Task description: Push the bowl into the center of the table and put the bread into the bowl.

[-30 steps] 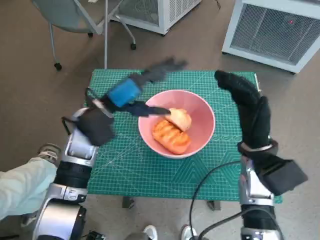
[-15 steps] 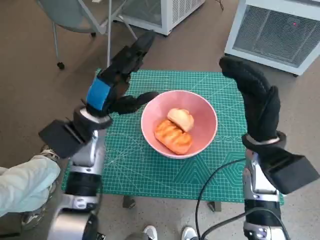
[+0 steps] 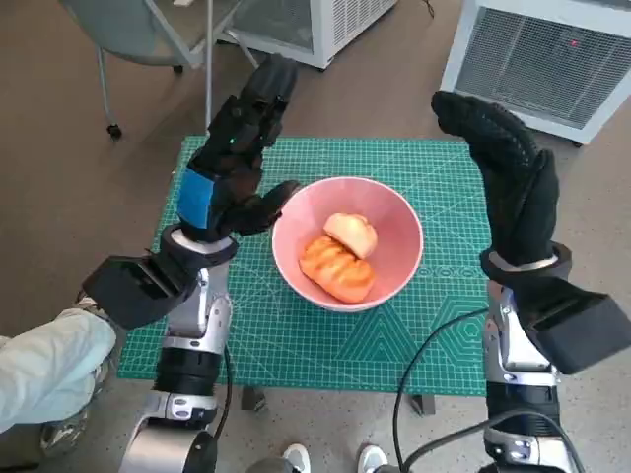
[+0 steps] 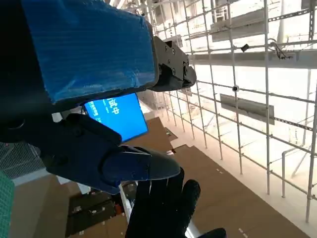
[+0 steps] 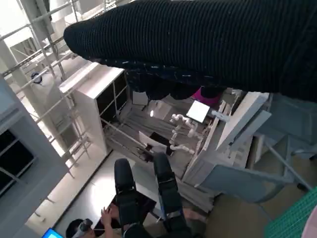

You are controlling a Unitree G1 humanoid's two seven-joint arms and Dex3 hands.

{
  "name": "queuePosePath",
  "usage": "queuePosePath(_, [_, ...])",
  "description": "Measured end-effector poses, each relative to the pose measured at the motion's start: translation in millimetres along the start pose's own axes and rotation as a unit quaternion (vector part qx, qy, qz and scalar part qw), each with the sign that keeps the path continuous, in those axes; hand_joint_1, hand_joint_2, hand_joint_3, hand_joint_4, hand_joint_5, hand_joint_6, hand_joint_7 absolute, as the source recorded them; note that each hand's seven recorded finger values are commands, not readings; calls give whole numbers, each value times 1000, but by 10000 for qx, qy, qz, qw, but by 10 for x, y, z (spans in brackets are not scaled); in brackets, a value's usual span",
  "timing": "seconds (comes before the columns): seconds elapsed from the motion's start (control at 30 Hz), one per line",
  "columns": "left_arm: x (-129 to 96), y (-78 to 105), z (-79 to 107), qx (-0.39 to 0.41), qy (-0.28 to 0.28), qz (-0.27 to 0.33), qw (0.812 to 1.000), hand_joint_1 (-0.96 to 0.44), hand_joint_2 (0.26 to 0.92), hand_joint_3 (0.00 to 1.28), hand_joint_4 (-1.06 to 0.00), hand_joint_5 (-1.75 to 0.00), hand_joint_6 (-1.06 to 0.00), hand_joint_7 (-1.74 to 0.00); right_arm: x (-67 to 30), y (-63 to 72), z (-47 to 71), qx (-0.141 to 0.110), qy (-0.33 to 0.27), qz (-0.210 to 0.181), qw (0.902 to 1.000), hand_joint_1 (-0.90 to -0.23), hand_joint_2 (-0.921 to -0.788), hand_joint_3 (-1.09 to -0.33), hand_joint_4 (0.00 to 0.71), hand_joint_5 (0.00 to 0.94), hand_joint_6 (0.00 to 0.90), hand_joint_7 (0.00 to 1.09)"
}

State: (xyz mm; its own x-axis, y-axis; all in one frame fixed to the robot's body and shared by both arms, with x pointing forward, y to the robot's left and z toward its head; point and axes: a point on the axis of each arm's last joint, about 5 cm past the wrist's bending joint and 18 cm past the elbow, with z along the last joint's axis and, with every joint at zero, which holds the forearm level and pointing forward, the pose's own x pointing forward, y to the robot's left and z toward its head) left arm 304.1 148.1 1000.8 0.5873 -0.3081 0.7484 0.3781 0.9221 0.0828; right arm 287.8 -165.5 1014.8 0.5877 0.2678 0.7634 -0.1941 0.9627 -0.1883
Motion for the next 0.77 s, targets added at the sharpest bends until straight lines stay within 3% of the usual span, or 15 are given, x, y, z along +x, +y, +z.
queuePosePath(0.77, [-26,9,-8,-14,44,-168,9998,-592,921,361,-129,-3,-251,0,19,-27,26,-72,-19,47,10000,-693,-921,-758,180,0,-1,562])
